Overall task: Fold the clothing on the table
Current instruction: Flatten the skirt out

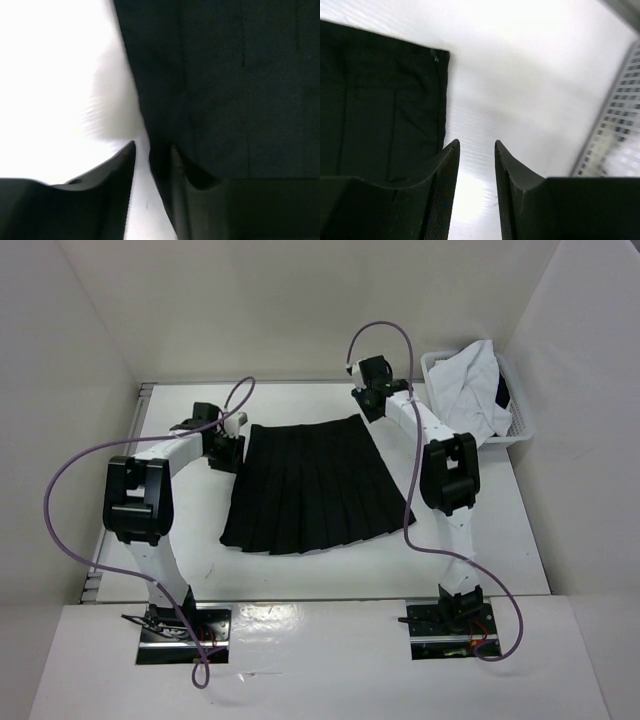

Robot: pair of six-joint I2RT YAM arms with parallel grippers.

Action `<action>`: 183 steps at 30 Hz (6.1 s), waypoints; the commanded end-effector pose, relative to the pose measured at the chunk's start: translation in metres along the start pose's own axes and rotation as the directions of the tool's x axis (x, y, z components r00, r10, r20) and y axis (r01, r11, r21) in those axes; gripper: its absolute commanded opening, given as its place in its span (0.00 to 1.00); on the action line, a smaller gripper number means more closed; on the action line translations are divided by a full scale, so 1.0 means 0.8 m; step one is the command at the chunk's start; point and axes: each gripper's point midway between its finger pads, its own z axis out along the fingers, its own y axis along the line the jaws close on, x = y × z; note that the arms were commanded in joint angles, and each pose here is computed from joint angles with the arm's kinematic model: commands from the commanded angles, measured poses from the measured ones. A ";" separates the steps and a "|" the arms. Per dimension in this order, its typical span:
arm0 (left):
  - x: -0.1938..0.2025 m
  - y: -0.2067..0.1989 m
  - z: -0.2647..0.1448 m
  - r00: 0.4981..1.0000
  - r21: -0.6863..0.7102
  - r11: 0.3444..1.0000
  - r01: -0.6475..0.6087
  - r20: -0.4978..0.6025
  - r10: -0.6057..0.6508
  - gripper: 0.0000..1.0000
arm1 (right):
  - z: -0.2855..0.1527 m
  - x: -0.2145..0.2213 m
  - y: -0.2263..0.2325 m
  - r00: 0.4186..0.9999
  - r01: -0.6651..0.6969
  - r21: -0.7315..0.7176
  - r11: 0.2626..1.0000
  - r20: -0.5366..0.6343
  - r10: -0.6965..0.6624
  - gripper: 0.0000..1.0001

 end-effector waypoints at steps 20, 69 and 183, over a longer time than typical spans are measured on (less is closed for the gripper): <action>-0.132 -0.004 0.039 0.988 0.055 0.997 -0.048 0.150 0.039 0.47 | -0.022 -0.045 0.010 0.991 -0.060 -0.099 0.993 0.114 0.072 0.40; -0.160 0.011 0.080 0.981 -0.002 0.994 -0.109 0.162 0.108 0.07 | 0.022 -0.044 0.038 0.997 -0.029 -0.141 0.990 0.069 0.039 0.40; -0.050 0.139 -0.153 0.931 -0.345 0.880 0.326 0.279 -0.235 1.00 | 0.008 -0.042 0.141 0.930 -0.369 0.004 0.930 -0.001 0.369 0.96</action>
